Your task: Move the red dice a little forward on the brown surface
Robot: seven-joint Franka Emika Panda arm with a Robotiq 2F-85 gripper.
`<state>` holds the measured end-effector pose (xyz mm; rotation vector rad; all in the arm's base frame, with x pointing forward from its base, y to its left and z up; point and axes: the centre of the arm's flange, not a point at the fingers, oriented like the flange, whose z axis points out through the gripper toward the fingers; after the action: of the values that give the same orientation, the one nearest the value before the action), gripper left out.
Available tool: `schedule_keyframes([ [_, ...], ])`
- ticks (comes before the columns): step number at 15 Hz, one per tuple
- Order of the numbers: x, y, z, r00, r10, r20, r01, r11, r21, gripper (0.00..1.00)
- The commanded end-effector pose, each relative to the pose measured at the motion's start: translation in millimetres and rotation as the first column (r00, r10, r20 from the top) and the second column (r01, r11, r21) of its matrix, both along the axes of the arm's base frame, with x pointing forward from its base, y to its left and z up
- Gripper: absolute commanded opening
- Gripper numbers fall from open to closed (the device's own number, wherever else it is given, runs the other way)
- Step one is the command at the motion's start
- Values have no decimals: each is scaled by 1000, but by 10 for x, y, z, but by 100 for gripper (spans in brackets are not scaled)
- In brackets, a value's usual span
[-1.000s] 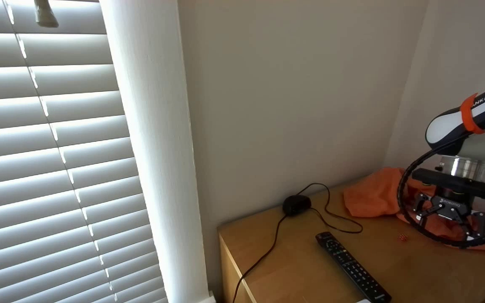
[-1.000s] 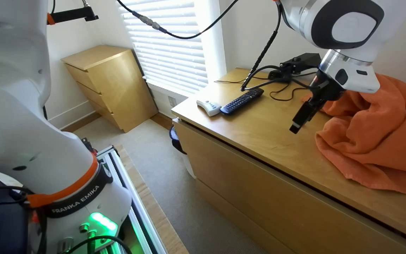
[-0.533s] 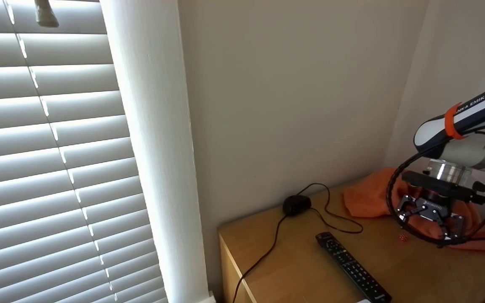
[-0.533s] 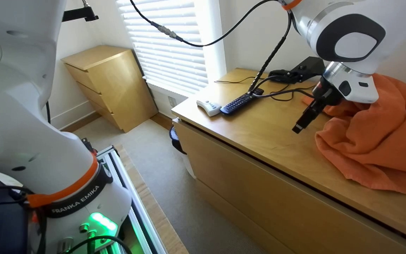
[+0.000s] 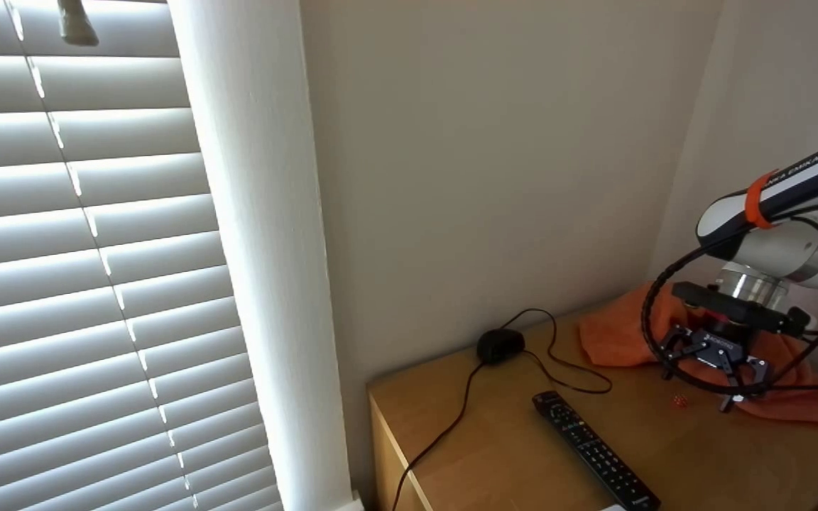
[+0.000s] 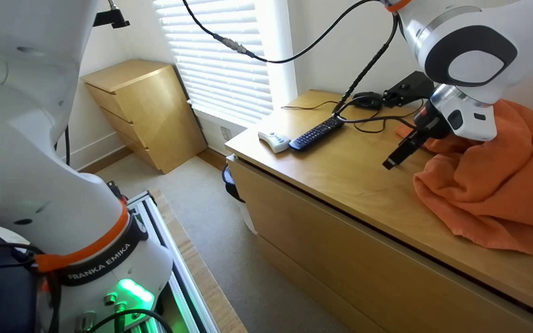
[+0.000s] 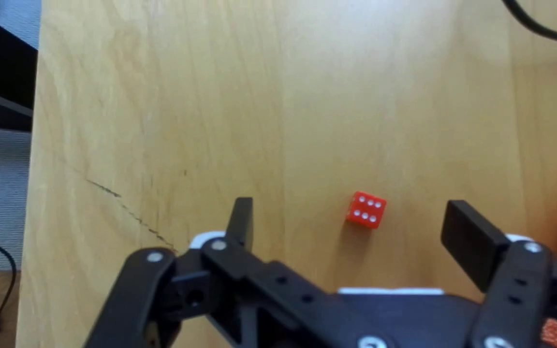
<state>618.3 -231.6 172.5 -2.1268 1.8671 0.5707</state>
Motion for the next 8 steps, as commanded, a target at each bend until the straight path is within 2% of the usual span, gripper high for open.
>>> schedule_keyframes([
  [1,83,-84,-81,998,-55,-14,55,997,46,100],
  [3,89,-97,-98,998,-66,-13,66,997,48,72],
  [8,110,-120,-132,996,-84,-18,85,995,46,33],
])
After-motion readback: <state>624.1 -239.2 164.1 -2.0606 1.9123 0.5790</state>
